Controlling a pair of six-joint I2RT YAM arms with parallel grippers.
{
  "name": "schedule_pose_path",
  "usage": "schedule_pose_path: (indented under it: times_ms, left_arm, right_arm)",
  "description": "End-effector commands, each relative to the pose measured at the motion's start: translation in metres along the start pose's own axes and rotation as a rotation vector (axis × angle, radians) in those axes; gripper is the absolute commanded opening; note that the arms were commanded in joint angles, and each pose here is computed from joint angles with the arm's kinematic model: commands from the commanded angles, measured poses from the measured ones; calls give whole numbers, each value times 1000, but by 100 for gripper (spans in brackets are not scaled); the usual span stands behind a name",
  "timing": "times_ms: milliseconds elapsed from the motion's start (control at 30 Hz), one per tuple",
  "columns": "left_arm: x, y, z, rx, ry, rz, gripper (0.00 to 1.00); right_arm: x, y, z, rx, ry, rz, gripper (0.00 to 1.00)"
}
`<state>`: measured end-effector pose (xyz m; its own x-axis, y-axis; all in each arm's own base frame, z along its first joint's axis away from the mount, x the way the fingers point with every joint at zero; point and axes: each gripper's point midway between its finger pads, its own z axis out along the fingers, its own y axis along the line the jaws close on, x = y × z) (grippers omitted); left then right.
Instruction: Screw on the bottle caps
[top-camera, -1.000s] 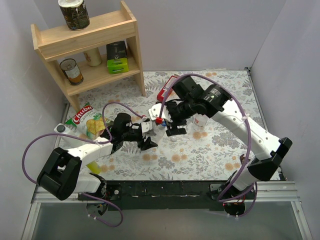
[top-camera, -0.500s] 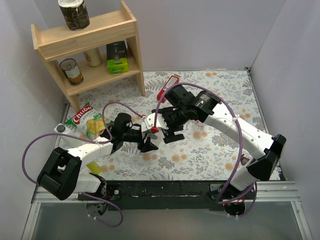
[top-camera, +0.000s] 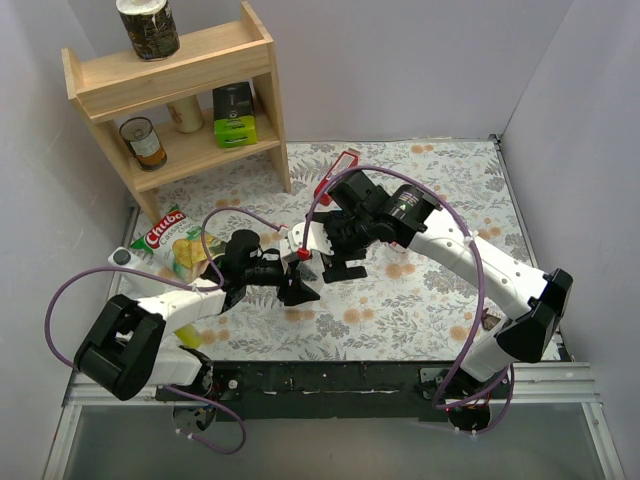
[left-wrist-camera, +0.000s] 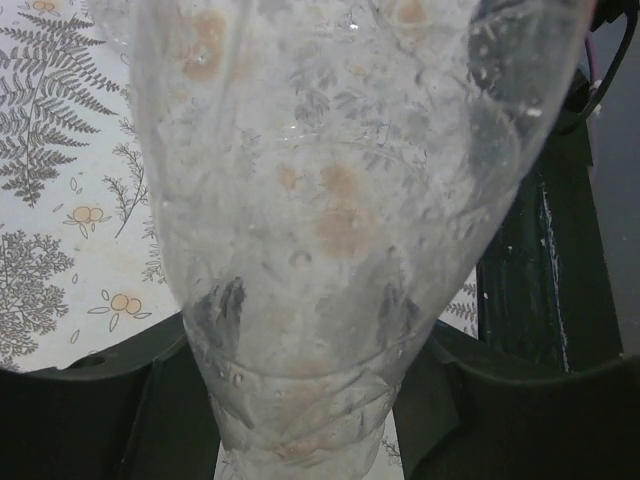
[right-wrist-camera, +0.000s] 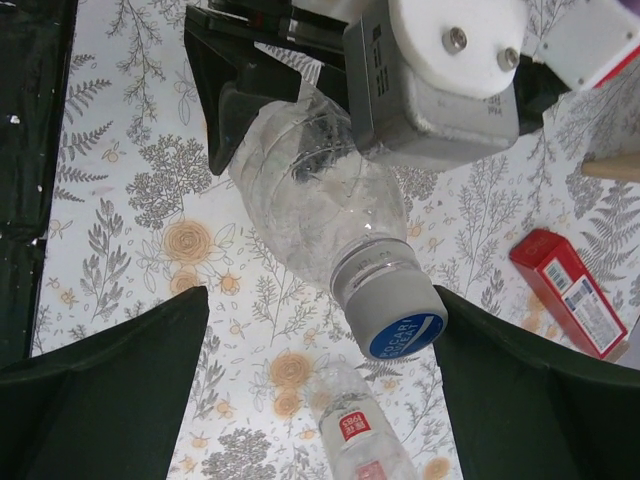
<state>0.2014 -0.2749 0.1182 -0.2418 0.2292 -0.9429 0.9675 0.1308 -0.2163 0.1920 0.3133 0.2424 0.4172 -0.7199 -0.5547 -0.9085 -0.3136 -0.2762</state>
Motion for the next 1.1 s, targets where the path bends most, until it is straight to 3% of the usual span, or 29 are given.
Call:
schedule_pose_path:
  times_ms: [0,500,867,1067]
  left_arm:
    - [-23,4,-3,-31,-87,-14,0]
    - [-25,2,-7,-34,-105,31,0]
    - [-26,10,-10,-88,-113,68,0]
    - [-19,0,-11,-37,-75,145,0]
  right_arm:
    - [19,24,-7,-41,83,124,96]
    - [37,29,-9,-20,147,285,96]
    - [9,14,-33,-74,-45,557,95]
    - [-13,-42,-66,51,-228,551,98]
